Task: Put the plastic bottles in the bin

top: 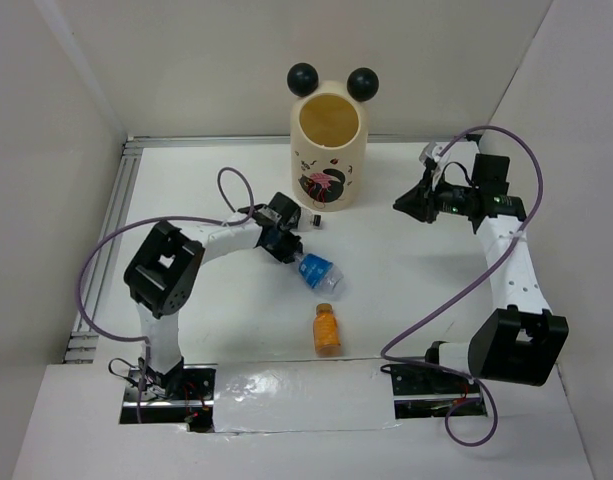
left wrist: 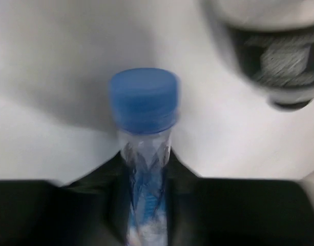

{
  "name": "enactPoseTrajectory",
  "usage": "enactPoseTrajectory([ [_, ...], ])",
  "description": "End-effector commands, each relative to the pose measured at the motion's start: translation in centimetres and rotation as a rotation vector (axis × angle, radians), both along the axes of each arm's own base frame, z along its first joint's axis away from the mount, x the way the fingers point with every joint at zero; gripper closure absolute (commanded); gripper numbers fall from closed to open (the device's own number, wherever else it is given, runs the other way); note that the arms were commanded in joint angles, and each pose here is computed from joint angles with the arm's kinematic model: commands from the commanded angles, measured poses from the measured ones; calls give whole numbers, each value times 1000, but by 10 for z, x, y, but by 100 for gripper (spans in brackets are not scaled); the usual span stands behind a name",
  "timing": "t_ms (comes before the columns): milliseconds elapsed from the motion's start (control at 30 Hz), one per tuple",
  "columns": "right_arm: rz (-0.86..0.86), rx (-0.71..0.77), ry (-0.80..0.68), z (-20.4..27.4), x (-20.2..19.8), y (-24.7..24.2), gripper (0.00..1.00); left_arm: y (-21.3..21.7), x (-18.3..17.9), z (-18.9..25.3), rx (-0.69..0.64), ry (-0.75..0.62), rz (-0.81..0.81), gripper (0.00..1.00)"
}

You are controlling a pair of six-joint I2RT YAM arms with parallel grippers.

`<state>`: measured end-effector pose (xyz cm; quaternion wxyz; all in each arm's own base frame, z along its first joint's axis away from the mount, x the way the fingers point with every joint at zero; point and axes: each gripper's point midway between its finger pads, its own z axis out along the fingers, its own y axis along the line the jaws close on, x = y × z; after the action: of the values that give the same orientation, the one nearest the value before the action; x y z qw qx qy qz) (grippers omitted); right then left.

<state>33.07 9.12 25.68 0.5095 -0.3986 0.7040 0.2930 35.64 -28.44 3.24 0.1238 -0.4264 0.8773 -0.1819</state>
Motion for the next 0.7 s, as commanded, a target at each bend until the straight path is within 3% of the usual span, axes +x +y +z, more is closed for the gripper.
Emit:
enactPoseTrajectory([
  [0,29,28,-3,5,-15,4,77,10,-48,-8,57,63,-104,76],
  [33,35,21,-2,1,-15,3,77,12,-57,3,54,36,-141,93],
  [67,40,16,-3,0,-16,3,77,14,-59,12,50,13,-160,98],
  [133,69,-10,10,-13,-23,3,61,11,-58,41,82,-107,-213,100],
  [167,75,-24,21,-21,-27,3,43,11,-55,76,74,-220,-249,100],
  [200,88,-26,54,-29,-35,4,0,11,-53,93,81,-286,-269,100],
  [300,125,-47,67,-53,-47,5,0,13,-25,188,87,-595,-269,100],
  [500,185,-23,230,-89,-69,14,1,19,29,336,99,-1012,-153,100],
  [567,191,-30,258,-98,-72,15,18,18,46,360,146,-1109,-135,100],
  [600,193,-48,278,-105,-76,15,70,15,52,386,137,-1179,-125,100],
  [633,196,-64,257,-106,-74,17,99,13,59,413,125,-1268,-85,100],
  [667,190,-58,276,-108,-79,17,100,10,77,407,197,-1278,-78,100],
])
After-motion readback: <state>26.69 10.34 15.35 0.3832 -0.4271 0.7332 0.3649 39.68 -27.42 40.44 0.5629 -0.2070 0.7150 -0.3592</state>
